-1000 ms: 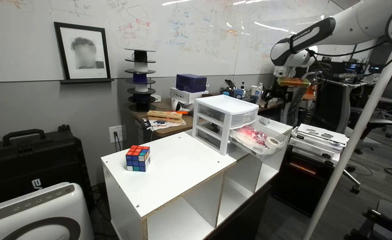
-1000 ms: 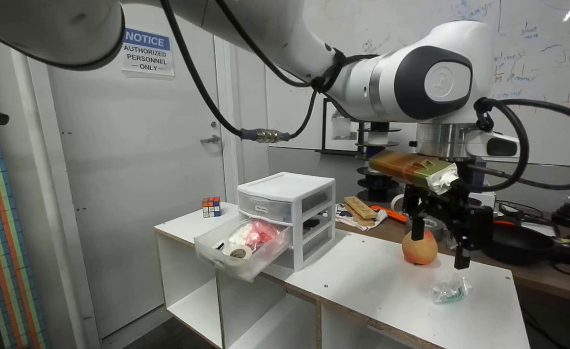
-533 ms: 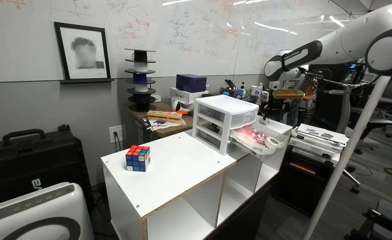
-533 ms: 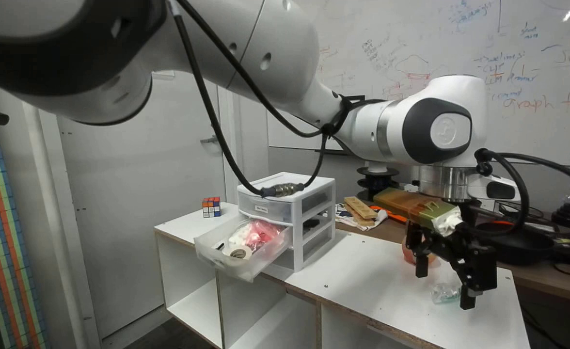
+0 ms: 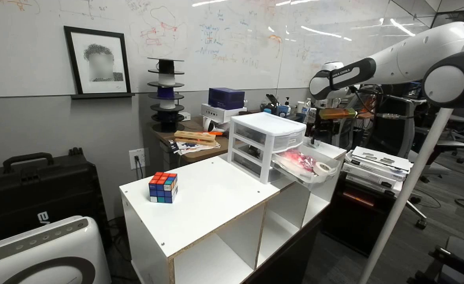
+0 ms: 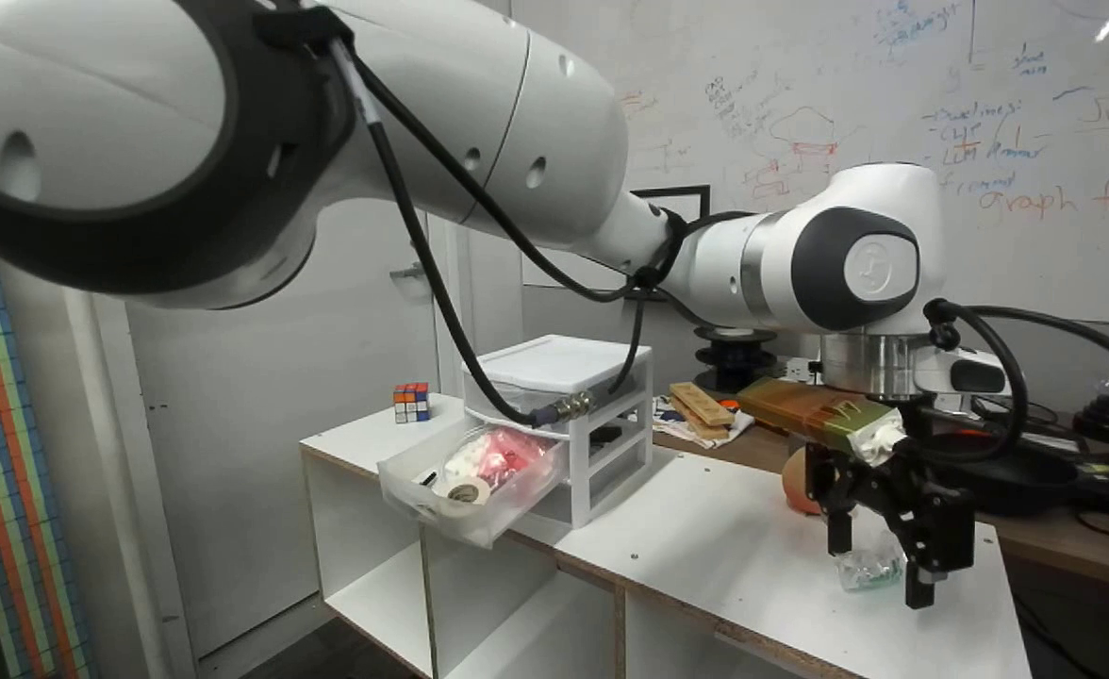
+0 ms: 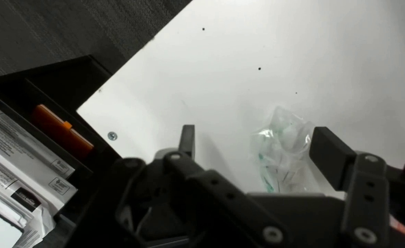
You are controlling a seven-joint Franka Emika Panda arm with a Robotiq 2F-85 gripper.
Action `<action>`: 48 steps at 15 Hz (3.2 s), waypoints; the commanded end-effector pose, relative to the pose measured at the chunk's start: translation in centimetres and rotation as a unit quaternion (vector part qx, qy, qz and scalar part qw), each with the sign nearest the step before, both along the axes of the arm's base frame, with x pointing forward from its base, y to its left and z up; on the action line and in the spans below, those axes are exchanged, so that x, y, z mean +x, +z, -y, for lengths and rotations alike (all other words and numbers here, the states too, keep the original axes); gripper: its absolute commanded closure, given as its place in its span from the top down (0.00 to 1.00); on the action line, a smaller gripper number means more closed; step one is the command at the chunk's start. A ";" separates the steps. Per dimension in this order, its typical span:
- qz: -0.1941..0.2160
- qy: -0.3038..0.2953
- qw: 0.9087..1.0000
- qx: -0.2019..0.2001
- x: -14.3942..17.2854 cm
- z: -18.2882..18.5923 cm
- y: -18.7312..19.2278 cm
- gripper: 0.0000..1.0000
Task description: Put the roll of tape and plastic bag on the table into the open drawer and then close the drawer
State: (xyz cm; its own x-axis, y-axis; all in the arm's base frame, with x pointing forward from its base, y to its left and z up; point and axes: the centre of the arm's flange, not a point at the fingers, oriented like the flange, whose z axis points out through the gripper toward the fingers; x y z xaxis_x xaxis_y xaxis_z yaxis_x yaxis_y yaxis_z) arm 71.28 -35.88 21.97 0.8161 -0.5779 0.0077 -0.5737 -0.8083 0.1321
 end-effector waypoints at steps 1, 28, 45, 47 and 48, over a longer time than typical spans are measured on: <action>-0.003 0.003 1.000 -0.023 4.1 0.5 -0.2 0.53; -0.084 0.138 0.987 -0.012 -3.3 -22.2 10.5 0.07; -0.091 0.228 0.968 -0.059 -16.0 -31.7 19.0 0.07; -0.107 0.271 0.956 -0.047 -18.7 -33.5 18.9 0.07; -0.115 0.293 0.948 -0.042 -20.0 -34.5 18.5 0.07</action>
State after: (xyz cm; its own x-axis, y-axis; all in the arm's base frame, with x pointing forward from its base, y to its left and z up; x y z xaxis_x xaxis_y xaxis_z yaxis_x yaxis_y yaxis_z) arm 58.25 -3.65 40.40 0.9740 -0.1552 -0.1652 -0.1020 -0.9510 0.2919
